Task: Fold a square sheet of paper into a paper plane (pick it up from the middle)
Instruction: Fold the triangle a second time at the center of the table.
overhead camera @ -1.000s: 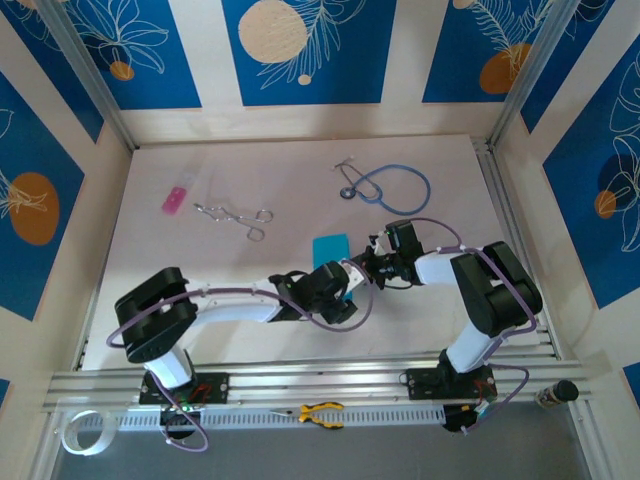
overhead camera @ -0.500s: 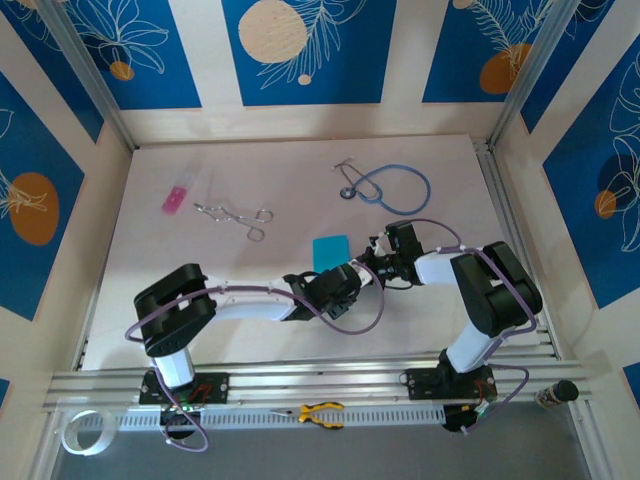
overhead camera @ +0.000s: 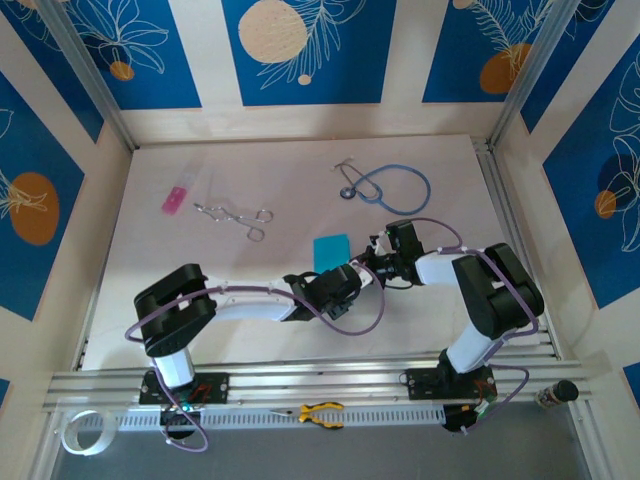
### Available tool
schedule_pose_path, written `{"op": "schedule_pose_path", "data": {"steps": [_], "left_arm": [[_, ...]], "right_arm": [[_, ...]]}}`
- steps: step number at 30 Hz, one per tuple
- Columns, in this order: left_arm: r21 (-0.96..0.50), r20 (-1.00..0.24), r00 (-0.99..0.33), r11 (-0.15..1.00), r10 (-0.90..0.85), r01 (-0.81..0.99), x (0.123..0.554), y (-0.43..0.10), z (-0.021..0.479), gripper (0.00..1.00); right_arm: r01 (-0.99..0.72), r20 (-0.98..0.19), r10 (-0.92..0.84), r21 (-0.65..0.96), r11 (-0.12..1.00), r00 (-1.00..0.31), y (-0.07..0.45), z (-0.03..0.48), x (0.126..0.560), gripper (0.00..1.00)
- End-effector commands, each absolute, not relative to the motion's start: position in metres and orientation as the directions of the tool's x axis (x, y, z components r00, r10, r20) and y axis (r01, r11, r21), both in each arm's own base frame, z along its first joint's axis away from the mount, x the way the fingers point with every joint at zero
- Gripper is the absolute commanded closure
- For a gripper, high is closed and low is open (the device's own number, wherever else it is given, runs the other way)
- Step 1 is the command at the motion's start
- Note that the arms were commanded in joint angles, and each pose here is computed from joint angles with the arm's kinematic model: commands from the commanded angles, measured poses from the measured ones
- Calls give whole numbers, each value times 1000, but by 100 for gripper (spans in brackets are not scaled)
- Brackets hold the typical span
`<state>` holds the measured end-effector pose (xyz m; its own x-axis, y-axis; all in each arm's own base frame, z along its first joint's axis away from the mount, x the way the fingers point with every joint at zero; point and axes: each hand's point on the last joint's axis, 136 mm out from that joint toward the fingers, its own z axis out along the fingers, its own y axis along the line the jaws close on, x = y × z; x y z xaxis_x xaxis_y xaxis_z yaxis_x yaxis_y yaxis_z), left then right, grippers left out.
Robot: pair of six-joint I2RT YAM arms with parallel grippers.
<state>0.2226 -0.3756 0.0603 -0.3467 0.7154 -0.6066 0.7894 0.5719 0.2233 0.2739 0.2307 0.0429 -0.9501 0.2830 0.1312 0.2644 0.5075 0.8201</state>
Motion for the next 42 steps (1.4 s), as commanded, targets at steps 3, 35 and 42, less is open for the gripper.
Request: {"op": "schedule_pose_path", "data": {"steps": [3, 35, 42], "left_arm": [[181, -630, -343, 562, 696, 807, 215, -384, 70, 78], [-272, -635, -594, 575, 495, 771, 215, -385, 82, 100], [-456, -591, -700, 551, 400, 699, 224, -386, 85, 100]], "right_arm": [[269, 137, 284, 820, 506, -949, 231, 50, 273, 92], [252, 16, 397, 797, 549, -918, 170, 67, 259, 54], [229, 9, 365, 794, 563, -931, 179, 64, 238, 76]]}}
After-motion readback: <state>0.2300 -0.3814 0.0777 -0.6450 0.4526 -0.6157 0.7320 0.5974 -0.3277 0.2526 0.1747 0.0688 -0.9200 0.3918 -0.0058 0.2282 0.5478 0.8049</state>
